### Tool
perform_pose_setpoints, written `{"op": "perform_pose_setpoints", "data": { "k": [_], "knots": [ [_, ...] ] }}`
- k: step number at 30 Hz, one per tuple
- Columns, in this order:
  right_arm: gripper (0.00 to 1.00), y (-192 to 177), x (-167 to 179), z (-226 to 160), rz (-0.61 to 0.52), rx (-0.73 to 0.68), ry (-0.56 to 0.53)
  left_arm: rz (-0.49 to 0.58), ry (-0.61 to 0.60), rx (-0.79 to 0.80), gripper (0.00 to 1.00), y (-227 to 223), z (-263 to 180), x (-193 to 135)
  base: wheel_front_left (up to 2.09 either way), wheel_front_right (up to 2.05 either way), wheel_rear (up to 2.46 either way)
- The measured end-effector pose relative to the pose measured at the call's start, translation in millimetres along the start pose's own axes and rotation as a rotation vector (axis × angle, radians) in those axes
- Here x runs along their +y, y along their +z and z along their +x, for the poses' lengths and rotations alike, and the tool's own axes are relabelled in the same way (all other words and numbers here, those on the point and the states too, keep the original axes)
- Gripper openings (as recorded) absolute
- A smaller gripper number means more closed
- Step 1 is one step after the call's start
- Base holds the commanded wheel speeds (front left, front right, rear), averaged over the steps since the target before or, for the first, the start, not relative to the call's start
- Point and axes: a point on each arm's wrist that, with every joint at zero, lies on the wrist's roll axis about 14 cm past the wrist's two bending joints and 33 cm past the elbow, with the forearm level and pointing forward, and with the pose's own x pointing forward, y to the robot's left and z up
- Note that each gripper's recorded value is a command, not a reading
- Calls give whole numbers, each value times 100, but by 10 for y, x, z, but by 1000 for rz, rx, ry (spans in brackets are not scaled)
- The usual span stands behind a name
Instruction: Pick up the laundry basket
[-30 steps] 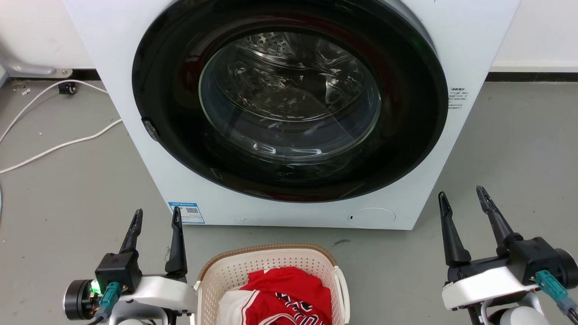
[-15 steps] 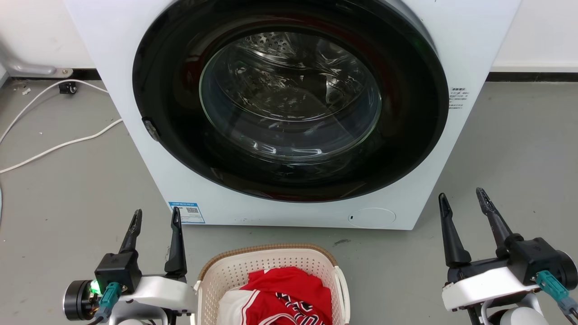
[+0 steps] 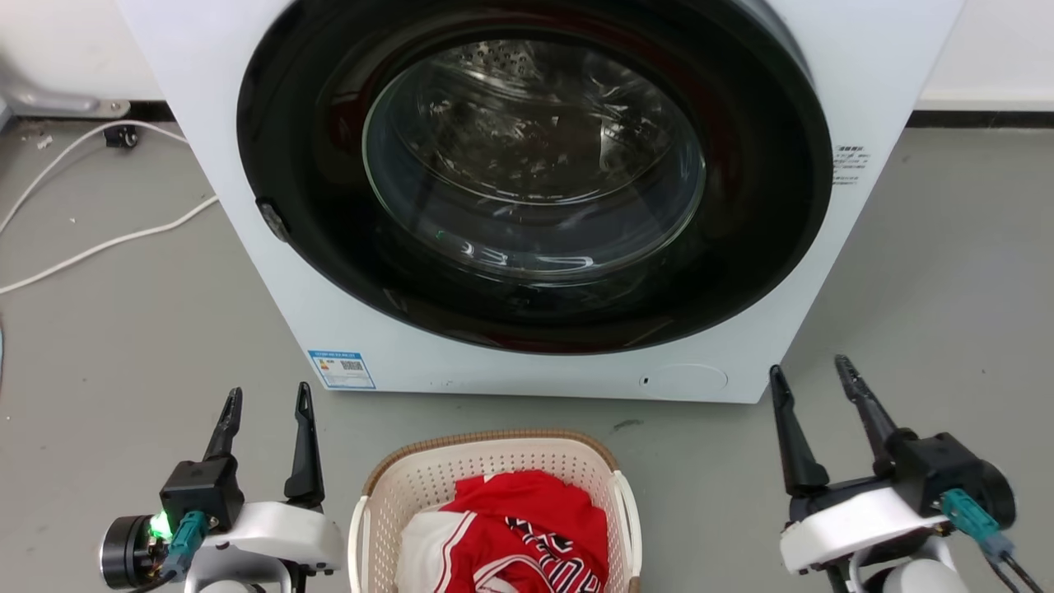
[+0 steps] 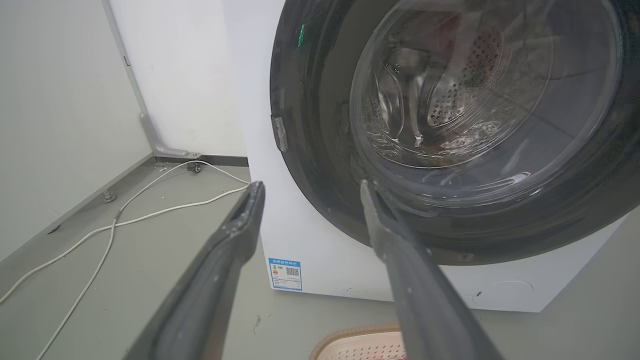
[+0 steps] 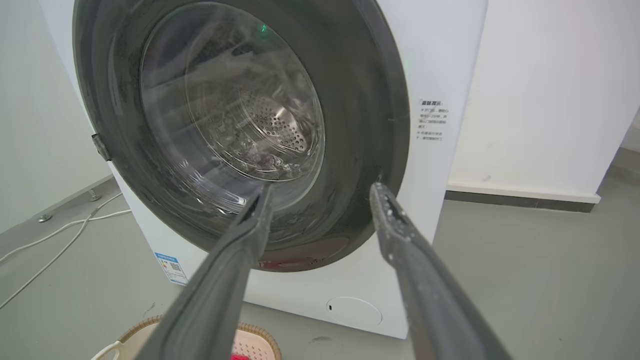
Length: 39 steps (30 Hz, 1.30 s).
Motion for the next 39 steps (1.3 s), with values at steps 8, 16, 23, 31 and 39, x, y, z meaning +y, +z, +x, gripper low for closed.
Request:
{"op": "perform_pose_setpoints", "data": {
  "k": [8, 16, 23, 31, 39],
  "knots": [
    [100, -299, 179, 210, 17, 80, 65, 25, 14, 122, 100, -394, 108, 162, 0, 0, 0],
    [100, -971, 341, 338, 6, 275, 137, 29, 12, 299, 100, -968, 183, 254, 0, 0, 0],
    [100, -1595, 386, 313, -2, 463, 178, 4, 22, 484, 100, -1550, 95, 290, 0, 0, 0],
    [100, -2178, 457, 206, 22, 649, 219, 1, 24, 660, 100, -2075, -31, 299, 0, 0, 0],
    [100, -2660, 491, 84, 33, 808, 253, 16, 27, 788, 100, -2459, -91, 359, 0, 0, 0]
  ]
}}
